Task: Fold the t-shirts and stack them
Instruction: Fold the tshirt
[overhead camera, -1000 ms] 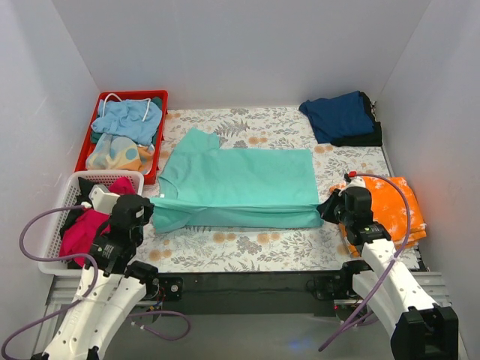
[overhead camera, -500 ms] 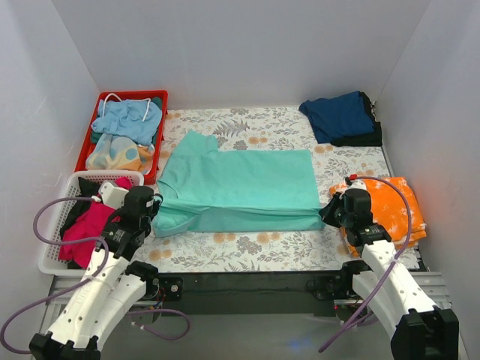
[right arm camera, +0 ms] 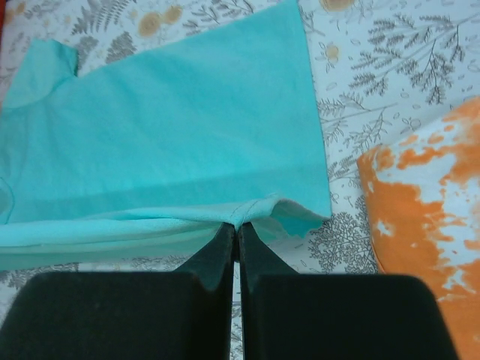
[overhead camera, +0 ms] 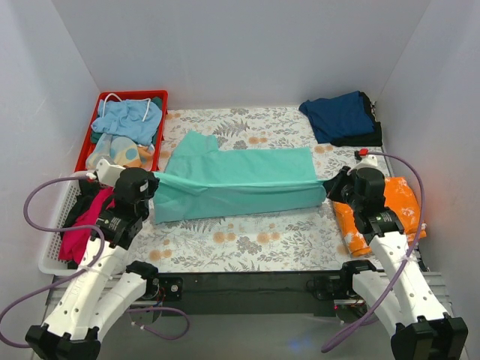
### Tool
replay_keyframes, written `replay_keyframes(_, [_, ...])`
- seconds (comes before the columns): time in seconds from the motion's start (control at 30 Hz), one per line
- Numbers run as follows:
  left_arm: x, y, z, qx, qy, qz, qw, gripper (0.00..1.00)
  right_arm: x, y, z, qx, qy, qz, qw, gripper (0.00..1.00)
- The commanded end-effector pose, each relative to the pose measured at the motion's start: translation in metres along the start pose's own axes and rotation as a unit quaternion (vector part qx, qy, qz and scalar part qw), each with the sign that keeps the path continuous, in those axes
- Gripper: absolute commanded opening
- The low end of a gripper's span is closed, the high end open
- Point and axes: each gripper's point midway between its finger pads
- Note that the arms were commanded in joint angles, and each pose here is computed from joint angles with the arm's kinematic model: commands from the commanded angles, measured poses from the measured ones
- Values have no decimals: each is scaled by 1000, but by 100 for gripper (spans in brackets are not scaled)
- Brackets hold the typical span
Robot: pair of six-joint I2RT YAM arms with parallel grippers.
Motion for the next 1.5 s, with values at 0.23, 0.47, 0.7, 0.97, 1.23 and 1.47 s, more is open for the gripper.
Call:
replay_keyframes(0.23, [-17,13,-43,13,15,-1,1000,0,28,13,-51,-29,71,11,997,1])
replay_keyframes(0.47, [-1,44,-66,-21,71,-14,997,0,81,6,-88,-12,167,41,985,1])
replay_keyframes(0.7, [10,77,-80,-55,91,-35,994,0,101,4,-121,-3,221,38,975,1])
replay_keyframes(0.97, [13,84,-83,-63,99,-31,993,0,112,0,-151,6,287,12,958,1])
replay_keyframes(1.23, [17,74,-72,-44,95,-28,994,0,115,-5,-154,13,303,-6,953,2])
replay_keyframes(1.47, [22,41,-43,-9,86,-11,996,0,100,-3,-117,11,240,14,971,2])
Point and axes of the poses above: each gripper's point midway between its finger pads, its own z axis out along the fingers, its own y axis along the line the jaws close on, x = y × z, and after that the axes turned 7 degrees about -z, right-handed
